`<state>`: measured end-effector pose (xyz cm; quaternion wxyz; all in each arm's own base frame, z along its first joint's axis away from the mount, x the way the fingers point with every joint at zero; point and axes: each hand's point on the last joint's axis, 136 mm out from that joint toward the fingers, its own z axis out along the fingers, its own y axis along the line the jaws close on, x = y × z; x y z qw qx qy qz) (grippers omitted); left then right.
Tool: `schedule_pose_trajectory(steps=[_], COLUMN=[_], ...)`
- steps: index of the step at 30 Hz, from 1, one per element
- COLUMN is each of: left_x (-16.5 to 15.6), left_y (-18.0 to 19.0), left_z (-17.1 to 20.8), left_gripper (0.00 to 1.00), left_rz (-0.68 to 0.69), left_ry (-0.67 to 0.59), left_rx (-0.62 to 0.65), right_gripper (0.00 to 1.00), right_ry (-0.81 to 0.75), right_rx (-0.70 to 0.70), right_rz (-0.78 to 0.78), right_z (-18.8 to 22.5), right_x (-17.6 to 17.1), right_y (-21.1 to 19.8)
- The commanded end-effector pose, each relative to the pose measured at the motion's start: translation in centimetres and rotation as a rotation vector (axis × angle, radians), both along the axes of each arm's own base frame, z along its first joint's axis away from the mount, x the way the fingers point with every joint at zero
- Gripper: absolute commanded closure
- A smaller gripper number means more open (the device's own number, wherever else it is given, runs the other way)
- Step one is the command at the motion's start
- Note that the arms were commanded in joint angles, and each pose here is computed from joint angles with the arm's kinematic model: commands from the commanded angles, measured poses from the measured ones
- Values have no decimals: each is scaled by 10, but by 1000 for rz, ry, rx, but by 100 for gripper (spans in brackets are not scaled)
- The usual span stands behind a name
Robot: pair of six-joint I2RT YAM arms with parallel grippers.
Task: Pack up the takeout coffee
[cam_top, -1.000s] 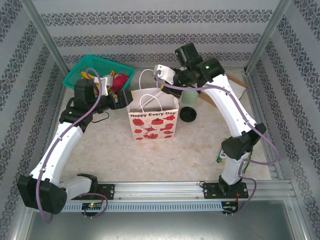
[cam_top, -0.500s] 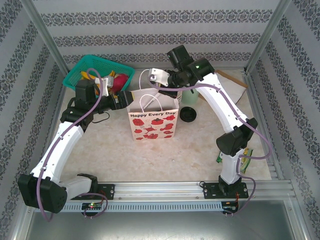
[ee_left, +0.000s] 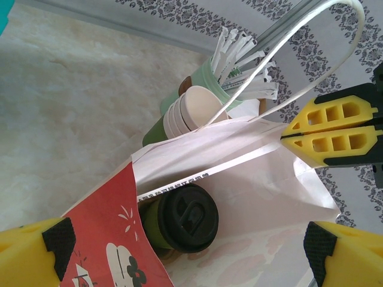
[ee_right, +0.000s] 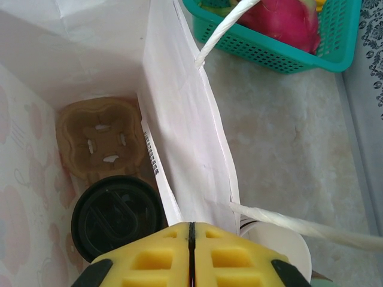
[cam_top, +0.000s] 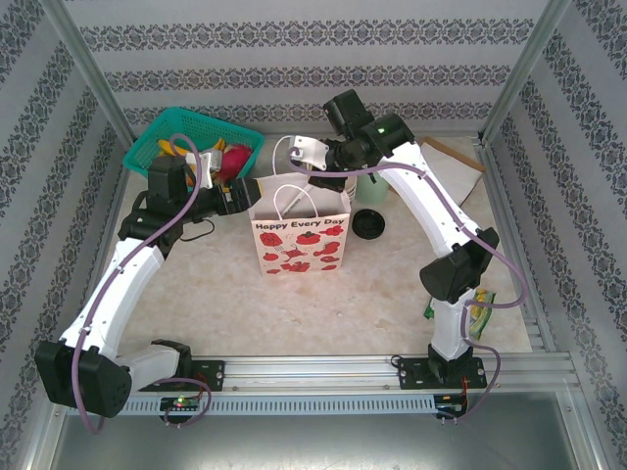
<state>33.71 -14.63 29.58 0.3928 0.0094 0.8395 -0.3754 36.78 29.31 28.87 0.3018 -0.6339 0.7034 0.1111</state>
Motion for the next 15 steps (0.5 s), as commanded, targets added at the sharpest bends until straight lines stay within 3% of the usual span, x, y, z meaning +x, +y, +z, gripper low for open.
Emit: schedule_pose_trajectory(steps=[1, 10, 15], left_x=[0, 4, 8], left_y=[6, 8, 10], left_z=[-10, -14, -17], left_gripper=[0, 0, 0], left_rz=[25, 39, 61], left_ry=[35, 50, 59], left_rx=[9, 11, 16], right_gripper=[85, 76, 72], right_ry=[-15, -37, -73], right_rx=[6, 19, 84], right_rz=[3, -32, -136], right_z=[11, 25, 49], right_x=[-5, -9, -7], right_y=[2, -5, -12])
